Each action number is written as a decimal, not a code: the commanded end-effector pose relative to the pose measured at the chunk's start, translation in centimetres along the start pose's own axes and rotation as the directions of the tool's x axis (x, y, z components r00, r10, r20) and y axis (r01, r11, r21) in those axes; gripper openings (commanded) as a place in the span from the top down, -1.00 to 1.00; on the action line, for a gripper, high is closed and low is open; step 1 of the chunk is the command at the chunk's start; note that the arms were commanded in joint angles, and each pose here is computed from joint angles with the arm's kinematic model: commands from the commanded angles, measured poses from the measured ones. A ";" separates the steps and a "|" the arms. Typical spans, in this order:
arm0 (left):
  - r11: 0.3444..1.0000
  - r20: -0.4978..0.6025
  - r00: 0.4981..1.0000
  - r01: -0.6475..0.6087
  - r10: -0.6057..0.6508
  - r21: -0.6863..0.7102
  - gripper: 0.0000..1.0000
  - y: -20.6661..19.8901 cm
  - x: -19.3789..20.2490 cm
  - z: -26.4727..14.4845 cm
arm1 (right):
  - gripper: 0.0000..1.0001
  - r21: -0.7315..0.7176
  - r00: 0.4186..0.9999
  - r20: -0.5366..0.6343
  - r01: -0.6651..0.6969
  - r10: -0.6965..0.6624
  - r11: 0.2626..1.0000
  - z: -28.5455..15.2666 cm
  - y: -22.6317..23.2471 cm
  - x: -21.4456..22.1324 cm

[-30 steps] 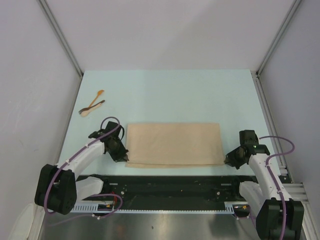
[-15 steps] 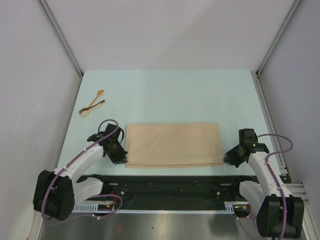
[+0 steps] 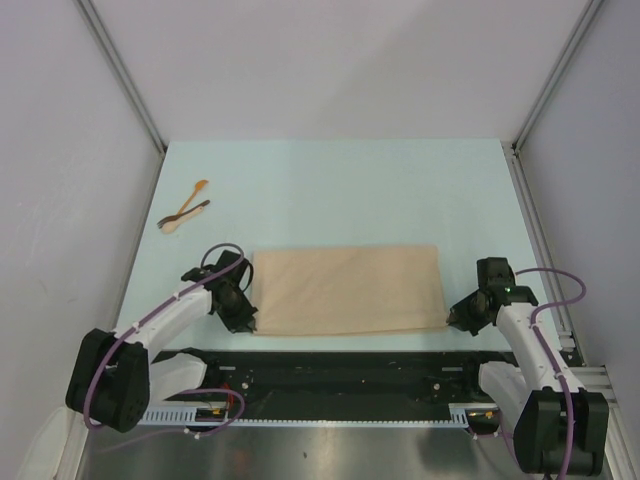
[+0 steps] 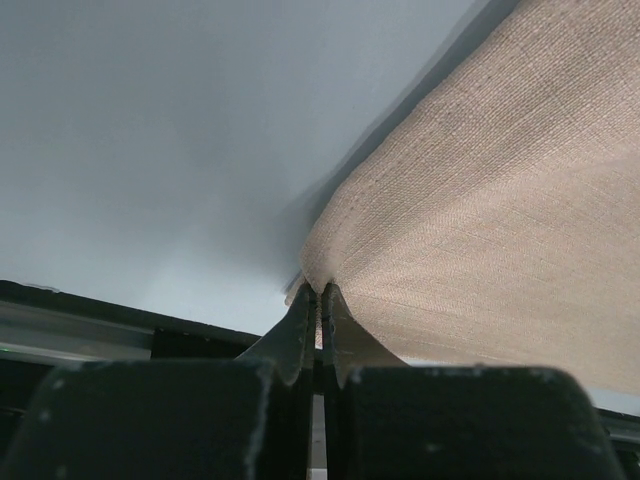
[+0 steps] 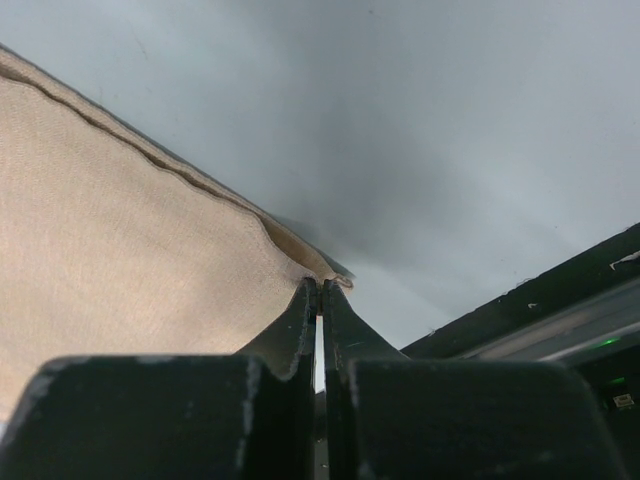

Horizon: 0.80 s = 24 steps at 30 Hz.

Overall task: Fold the napkin into a case and place the utensils inside
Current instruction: Fold and flatten the napkin at the center of the board.

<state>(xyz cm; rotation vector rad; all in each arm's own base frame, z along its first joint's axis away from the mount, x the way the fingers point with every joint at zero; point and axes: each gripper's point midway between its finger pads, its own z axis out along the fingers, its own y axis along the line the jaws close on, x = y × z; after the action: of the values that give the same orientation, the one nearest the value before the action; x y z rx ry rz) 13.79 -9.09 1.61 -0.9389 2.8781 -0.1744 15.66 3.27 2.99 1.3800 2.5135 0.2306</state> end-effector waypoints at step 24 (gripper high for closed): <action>0.988 0.033 0.998 0.052 -0.048 -0.145 1.00 3.8 0.8 0.7 | 0.95 0.066 0.996 0.091 -0.015 0.009 0.998 1.0 -0.8 -1.9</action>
<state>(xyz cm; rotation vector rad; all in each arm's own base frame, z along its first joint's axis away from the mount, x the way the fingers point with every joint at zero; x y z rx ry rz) 13.48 -9.01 1.42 -0.9846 2.8340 -0.1793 15.61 3.30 2.36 1.3958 2.5351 0.2139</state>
